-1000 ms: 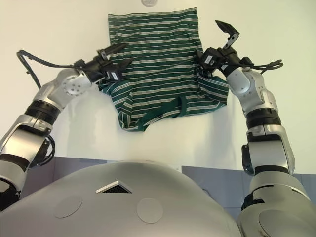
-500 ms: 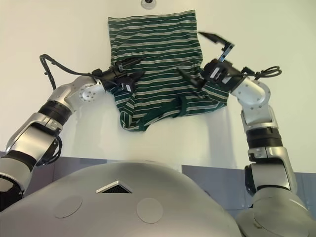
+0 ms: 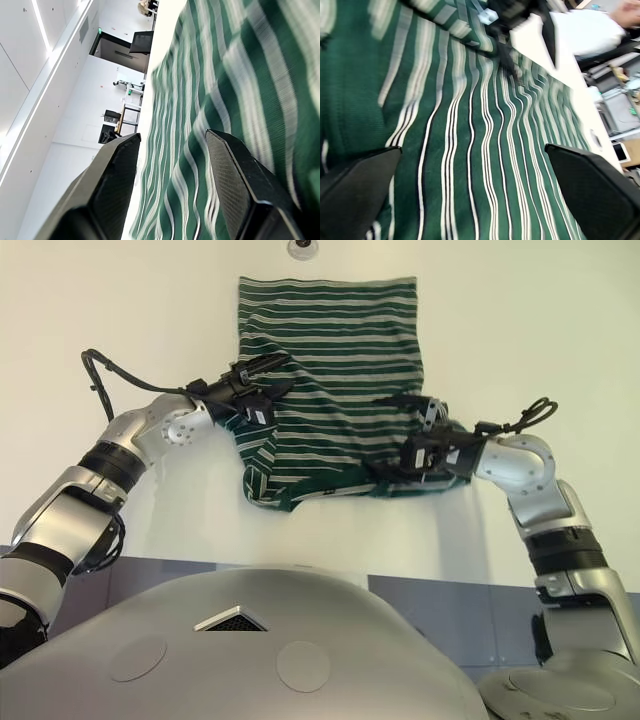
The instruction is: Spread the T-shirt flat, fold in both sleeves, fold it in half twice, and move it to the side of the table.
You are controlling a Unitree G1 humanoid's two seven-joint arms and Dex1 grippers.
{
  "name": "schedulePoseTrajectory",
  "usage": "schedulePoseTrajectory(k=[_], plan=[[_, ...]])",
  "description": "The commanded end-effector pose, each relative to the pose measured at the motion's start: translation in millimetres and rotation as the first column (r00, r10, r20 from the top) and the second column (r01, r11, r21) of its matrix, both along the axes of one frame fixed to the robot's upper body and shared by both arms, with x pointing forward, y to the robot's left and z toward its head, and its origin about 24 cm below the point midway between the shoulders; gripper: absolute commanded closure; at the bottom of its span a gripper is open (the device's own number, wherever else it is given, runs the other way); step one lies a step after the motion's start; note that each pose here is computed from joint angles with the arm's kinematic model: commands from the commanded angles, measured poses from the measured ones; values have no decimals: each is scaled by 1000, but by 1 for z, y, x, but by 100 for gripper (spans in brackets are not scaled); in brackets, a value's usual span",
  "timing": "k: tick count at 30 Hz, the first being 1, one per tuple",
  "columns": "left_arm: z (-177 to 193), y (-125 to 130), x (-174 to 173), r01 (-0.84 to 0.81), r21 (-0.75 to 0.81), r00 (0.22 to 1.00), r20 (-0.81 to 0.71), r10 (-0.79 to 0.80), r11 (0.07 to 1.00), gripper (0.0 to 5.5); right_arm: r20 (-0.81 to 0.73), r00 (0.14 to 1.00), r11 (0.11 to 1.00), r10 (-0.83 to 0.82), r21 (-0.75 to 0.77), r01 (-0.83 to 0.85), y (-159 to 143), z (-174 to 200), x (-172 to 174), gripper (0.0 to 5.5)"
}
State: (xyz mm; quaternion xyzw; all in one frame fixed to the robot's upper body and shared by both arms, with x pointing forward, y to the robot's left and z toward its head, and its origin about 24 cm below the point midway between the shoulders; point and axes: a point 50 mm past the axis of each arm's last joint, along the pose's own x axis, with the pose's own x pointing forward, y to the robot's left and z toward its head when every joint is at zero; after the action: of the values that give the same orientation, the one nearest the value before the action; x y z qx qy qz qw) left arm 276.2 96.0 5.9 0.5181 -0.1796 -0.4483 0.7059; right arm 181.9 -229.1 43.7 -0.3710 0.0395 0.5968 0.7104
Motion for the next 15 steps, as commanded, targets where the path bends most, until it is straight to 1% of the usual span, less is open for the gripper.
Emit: schedulePoseTrajectory(k=[1,5,10,12,15], plan=[[-28,19,-13,-21,145,996,-80,33,989,311,-146,986,997,77,-18,-80,-3,0,-28,11],[-33,24,-10,-44,195,996,-66,58,980,311,-213,964,987,160,61,-150,0,16,-46,11],[-37,26,-8,-61,221,996,-54,74,973,311,-255,939,969,232,142,-201,4,32,-57,11],[-37,28,-5,-71,237,995,-45,84,969,311,-277,926,963,257,155,-221,5,35,-62,11],[-33,38,6,-133,253,990,-12,141,958,311,-335,887,946,318,173,-273,9,33,-75,11]])
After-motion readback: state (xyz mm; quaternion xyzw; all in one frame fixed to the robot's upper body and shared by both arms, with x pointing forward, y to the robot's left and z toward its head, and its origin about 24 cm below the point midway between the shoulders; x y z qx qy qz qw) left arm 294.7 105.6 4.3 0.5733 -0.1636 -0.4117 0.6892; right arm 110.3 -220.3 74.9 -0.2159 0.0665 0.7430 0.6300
